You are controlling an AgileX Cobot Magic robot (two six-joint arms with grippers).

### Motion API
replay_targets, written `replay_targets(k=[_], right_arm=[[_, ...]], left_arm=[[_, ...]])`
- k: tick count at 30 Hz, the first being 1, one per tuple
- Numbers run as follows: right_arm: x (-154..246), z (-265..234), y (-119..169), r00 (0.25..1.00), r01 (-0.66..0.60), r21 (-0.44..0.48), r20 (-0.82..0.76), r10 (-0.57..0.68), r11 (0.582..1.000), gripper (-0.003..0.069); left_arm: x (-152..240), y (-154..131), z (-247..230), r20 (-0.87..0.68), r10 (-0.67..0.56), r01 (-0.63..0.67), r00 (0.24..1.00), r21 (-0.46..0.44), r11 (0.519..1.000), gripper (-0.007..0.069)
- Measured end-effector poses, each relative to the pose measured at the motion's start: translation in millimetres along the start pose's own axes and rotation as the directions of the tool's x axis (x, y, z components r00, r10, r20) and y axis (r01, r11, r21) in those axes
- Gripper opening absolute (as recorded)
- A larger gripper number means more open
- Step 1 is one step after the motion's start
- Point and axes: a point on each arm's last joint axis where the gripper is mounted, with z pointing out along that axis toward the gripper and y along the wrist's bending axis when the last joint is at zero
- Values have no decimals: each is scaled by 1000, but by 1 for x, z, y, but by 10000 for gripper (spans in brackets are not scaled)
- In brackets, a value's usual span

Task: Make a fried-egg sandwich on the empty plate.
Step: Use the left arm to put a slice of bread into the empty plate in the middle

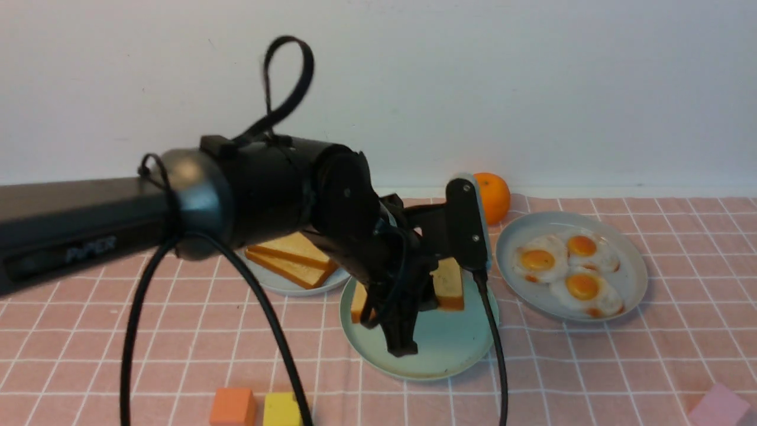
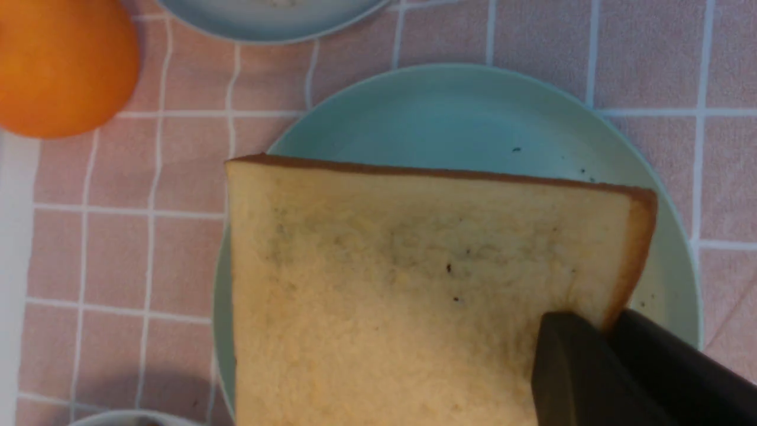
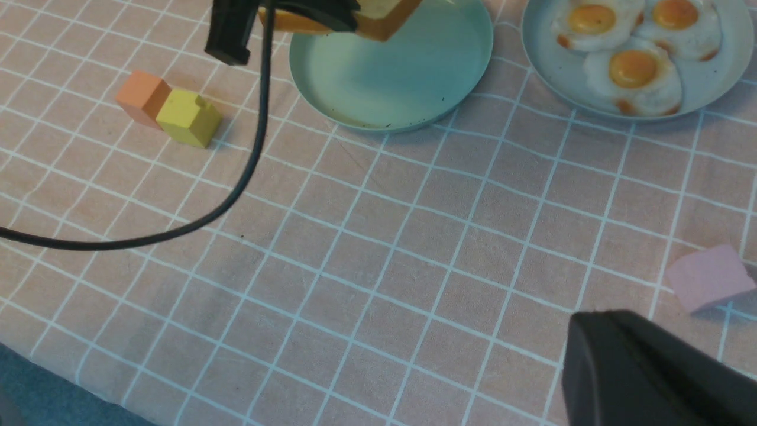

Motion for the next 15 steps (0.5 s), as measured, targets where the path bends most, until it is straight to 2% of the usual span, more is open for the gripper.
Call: replay_targets(k=[15], right_arm=[[2, 0, 0, 1000, 0, -4, -24, 0, 1000, 46]], left_arm=[[6, -12, 27, -38, 1, 1, 999, 57, 998, 62]])
